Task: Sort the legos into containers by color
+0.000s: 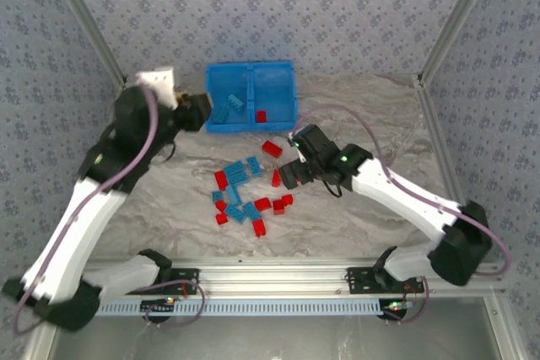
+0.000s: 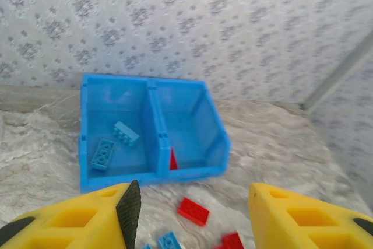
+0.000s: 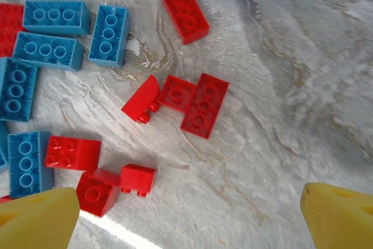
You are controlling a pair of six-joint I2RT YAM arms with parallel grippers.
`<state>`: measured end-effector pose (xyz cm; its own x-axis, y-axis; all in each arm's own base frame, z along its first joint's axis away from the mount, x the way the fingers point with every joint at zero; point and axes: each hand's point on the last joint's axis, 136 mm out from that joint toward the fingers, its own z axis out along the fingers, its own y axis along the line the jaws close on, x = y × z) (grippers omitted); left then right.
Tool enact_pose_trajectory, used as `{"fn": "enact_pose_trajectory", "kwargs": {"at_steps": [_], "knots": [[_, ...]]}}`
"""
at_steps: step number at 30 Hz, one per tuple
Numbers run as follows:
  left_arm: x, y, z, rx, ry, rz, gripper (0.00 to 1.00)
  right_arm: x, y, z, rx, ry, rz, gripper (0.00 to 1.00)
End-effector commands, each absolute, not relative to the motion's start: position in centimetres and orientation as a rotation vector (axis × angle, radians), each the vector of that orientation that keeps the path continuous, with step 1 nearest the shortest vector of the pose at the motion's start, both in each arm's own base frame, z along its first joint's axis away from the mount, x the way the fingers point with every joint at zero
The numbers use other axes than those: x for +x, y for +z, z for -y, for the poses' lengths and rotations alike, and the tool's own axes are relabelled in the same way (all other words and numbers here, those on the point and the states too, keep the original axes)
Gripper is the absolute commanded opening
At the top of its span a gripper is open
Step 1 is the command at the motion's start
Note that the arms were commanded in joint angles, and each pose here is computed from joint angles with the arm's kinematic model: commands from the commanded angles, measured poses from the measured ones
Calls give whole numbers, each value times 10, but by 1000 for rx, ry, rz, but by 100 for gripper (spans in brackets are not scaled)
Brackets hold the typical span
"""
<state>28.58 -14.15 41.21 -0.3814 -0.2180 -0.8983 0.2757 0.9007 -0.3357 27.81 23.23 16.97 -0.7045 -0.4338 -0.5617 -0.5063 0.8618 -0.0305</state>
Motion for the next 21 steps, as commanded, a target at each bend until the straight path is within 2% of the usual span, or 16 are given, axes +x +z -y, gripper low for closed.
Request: {"fn": "enact_pose_trajectory", "kwargs": {"at_steps": [1, 6, 13, 17, 21], "knots": [[256, 373, 139, 165, -514, -1983, 54, 307, 167, -261, -800, 192, -2409, 100], [214, 346, 130, 302, -519, -2020, 54, 351, 128, -272, -815, 67, -2497, 100], [204, 313, 150, 418, -632, -1988, 57, 403, 86, -285, -809, 52, -2560, 99], [209, 296, 150, 407, -612, -2012, 60, 418, 68, -291, -825, 82, -2597, 92], [208, 298, 146, 411, -589, -2013, 68, 426, 54, -296, -817, 95, -2627, 82]]}}
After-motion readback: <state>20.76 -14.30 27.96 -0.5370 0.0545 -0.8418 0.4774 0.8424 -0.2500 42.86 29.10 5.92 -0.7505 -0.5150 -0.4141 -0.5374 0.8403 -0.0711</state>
